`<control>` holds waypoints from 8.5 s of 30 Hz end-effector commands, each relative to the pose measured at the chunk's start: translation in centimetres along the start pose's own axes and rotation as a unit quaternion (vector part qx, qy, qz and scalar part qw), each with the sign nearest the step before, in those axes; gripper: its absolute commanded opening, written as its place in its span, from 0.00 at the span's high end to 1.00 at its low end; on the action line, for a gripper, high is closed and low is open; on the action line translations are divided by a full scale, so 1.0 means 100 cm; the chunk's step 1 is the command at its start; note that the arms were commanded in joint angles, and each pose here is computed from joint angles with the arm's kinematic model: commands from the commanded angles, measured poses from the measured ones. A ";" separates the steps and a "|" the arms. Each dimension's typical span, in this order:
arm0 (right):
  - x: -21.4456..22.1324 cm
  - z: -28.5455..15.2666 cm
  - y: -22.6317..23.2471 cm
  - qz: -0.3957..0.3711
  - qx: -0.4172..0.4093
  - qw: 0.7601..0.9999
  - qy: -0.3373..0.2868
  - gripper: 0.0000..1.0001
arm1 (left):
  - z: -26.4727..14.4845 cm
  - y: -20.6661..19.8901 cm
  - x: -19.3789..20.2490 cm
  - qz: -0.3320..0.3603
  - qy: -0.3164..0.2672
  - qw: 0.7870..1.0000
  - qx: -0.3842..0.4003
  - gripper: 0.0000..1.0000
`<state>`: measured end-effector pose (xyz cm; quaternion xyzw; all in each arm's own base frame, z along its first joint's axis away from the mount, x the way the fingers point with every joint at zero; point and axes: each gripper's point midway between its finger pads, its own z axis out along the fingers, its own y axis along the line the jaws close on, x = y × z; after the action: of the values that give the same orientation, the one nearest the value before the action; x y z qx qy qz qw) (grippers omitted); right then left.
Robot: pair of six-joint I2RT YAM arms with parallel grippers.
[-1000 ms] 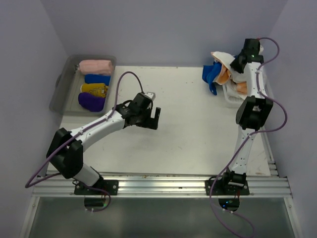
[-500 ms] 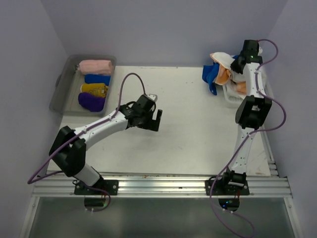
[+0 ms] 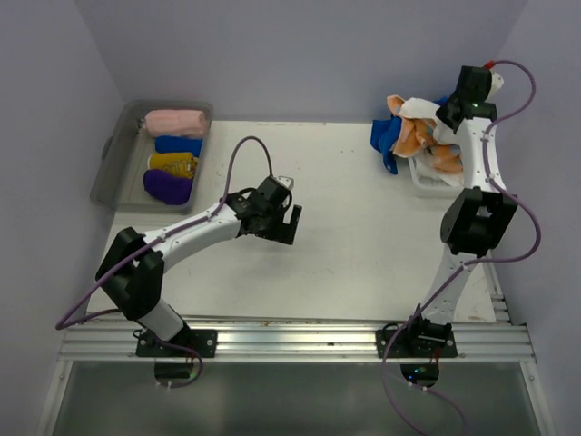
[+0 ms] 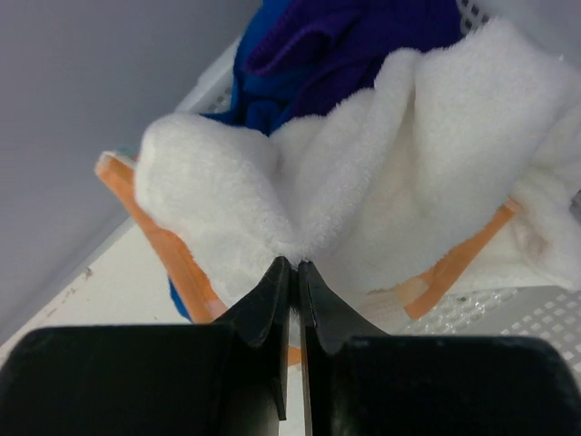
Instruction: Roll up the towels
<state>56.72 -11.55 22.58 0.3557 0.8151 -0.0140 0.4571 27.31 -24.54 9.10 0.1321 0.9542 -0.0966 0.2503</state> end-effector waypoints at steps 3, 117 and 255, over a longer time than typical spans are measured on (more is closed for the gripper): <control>-0.084 -0.077 0.015 0.014 -0.038 0.992 -0.119 1.00 | -0.007 -0.010 -0.017 0.002 -0.023 1.000 0.004 0.00; 0.059 -0.101 0.137 -0.121 -0.171 0.977 0.046 1.00 | 0.041 0.013 -0.018 -0.069 -0.005 0.997 -0.016 1.00; 0.271 -0.269 -0.172 -0.035 0.045 0.971 0.232 0.19 | 0.033 0.240 0.099 -0.410 0.047 0.890 -0.194 0.90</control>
<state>20.42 0.50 14.85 0.3203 0.8975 0.0187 0.3026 27.60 0.47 1.02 -0.3060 0.9328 0.0330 0.1876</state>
